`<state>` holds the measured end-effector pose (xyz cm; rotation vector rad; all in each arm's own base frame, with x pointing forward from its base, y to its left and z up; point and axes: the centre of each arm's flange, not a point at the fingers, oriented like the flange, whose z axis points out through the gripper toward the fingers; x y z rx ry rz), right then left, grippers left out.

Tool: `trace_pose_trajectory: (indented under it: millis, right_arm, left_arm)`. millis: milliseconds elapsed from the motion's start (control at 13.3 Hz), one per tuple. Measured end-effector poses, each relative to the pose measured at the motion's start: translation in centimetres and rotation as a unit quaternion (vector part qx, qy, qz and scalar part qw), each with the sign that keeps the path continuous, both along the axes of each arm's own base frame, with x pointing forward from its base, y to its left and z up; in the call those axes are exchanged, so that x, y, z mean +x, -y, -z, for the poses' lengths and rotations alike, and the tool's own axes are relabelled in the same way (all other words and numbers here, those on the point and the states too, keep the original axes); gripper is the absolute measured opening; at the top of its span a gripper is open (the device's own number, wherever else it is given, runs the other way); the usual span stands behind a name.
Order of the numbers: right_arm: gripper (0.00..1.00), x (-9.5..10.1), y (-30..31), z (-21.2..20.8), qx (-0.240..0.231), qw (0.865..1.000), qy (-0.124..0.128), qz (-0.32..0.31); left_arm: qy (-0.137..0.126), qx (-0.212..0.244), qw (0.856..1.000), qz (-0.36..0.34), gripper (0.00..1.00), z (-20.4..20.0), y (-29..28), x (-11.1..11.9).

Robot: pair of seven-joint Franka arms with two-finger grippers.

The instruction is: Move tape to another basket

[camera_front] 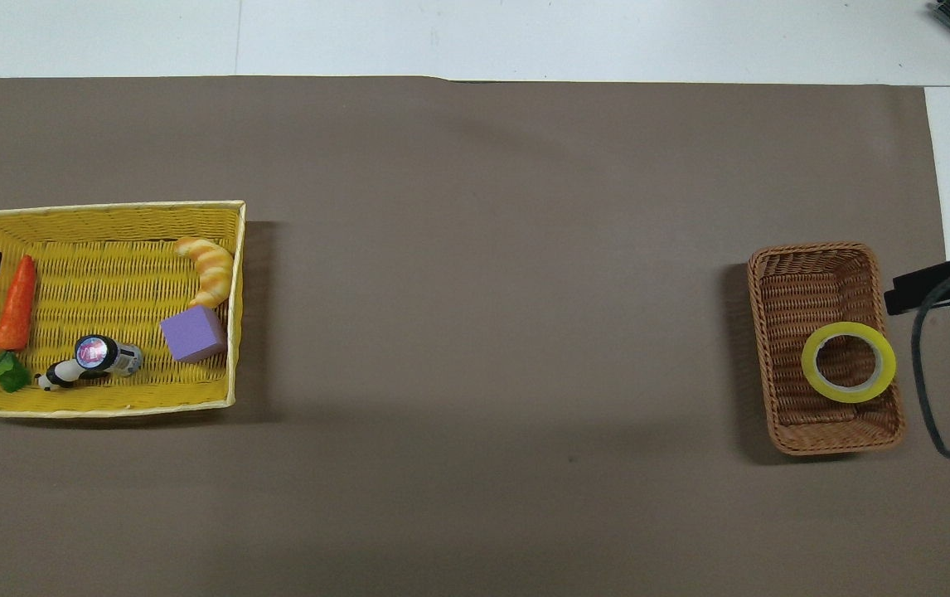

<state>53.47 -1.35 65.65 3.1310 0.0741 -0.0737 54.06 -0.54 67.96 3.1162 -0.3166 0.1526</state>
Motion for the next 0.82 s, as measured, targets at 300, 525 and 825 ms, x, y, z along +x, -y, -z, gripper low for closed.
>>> trace_pose_trajectory:
  millis: [300,525,825]
  right_arm:
    - [1.00,0.27,0.28,-0.19,0.000,1.000,0.012,0.002]
    - [1.00,0.27,0.31,-0.19,0.000,1.000,0.012,0.003]
    - [1.00,0.27,0.30,-0.19,0.000,1.000,0.012,0.003]
  left_arm:
    - [0.000,0.000,1.000,0.000,1.00,0.00,0.00,0.00]
    - [0.000,0.000,1.000,0.000,1.00,0.00,0.00,0.00]
    - [0.000,0.000,1.000,0.000,1.00,0.00,0.00,0.00]
